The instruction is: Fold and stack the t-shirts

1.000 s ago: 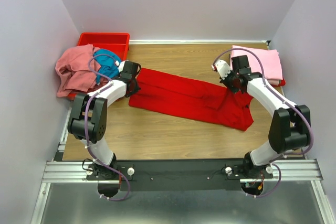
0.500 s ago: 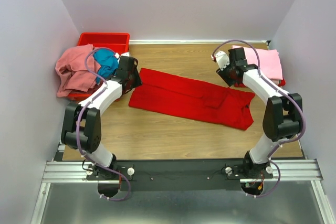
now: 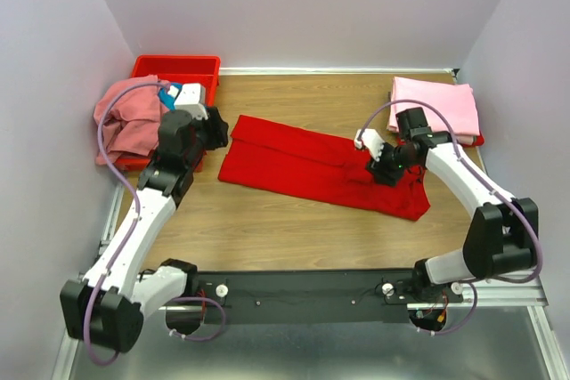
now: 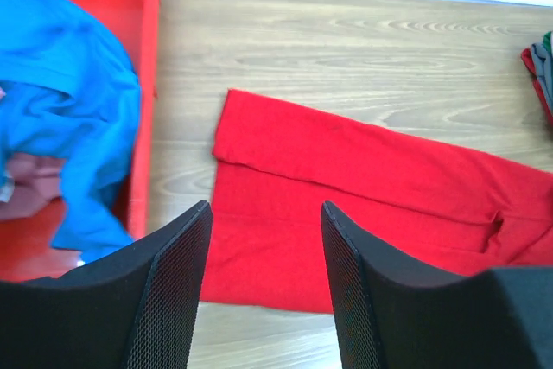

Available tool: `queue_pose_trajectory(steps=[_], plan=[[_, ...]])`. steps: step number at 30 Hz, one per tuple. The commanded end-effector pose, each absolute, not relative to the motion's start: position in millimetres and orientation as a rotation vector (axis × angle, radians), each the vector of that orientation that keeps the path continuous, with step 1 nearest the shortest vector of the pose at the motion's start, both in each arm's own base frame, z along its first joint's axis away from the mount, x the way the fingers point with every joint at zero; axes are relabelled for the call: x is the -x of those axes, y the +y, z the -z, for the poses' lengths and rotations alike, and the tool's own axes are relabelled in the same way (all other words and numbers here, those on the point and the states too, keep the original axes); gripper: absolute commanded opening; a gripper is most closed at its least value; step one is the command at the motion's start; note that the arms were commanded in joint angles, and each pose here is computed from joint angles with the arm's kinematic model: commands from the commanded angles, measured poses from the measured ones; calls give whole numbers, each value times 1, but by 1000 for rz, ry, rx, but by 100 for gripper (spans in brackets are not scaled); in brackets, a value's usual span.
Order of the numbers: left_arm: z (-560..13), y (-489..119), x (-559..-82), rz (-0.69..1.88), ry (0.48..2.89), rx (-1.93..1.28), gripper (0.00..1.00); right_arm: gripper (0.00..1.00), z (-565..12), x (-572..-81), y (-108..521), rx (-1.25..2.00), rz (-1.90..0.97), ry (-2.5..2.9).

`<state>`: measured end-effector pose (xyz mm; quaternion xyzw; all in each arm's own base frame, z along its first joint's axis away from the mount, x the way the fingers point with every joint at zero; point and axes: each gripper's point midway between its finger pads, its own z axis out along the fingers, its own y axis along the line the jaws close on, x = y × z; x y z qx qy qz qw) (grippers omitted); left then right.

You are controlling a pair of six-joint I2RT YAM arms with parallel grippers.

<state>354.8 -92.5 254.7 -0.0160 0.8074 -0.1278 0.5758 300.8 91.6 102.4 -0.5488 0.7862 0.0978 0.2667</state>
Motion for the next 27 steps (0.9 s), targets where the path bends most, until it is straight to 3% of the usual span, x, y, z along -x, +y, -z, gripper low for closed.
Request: queue_pose_trajectory(steps=[1, 10, 17, 24, 27], plan=[[-239, -87, -343, 245, 1893, -67, 62, 57, -90, -285, 110, 1577, -416, 2109], [-251, -90, -336, 276, 1845, -83, 62, 55, -65, -311, 117, 1563, -261, 2234], [-249, -91, -338, 276, 1851, -83, 62, 36, -56, -322, 115, 1558, -167, 2275], [-250, -91, -337, 276, 1848, -83, 62, 6, -59, -346, 124, 1546, -69, 2287], [-249, -91, -337, 276, 1848, -83, 62, 0, -64, -356, 134, 1548, -60, 2265]])
